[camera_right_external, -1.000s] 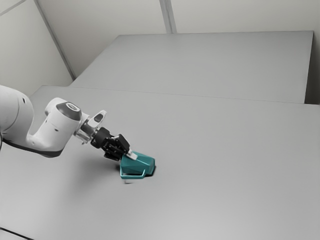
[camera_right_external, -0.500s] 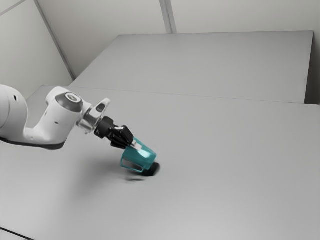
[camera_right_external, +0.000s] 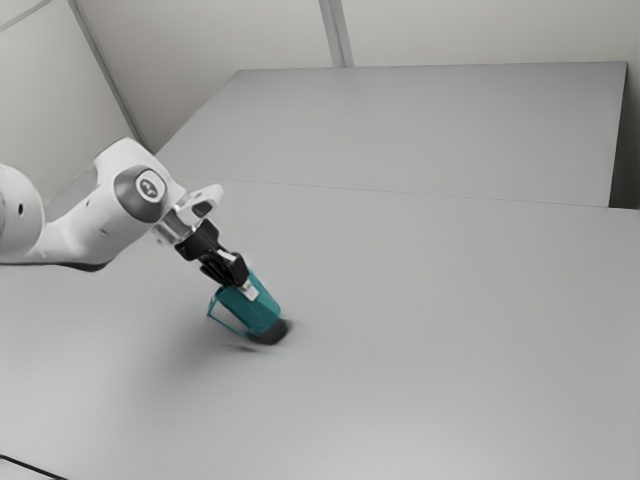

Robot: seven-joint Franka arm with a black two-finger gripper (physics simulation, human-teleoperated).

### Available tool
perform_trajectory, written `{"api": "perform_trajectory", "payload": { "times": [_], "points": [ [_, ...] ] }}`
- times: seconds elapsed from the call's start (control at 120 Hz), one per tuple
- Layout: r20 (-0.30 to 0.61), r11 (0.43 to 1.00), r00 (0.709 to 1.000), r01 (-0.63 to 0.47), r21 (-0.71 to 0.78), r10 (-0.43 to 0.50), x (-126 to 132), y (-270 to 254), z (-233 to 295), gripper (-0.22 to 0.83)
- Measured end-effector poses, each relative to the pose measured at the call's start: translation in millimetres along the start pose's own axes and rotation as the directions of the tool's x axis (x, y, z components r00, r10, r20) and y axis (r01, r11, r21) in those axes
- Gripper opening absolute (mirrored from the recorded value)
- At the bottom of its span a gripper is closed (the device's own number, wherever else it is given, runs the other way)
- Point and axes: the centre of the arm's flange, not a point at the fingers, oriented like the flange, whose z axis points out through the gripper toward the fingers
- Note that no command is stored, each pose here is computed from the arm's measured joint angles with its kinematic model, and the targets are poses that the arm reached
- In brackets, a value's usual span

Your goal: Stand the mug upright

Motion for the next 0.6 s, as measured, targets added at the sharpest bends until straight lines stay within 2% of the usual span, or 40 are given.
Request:
{"api": "perform_trajectory", "payload": {
  "times": [0.158,0.35,0.6],
  "points": [
    [0.066,0.984,0.996,-0.062,0.168,0.051,11,1,-14,-0.16],
    [0.107,0.958,0.992,-0.097,0.271,0.071,30,18,-13,-0.16],
    [0.237,0.918,0.952,-0.260,0.300,0.193,55,108,58,-0.16]
  ]
}}
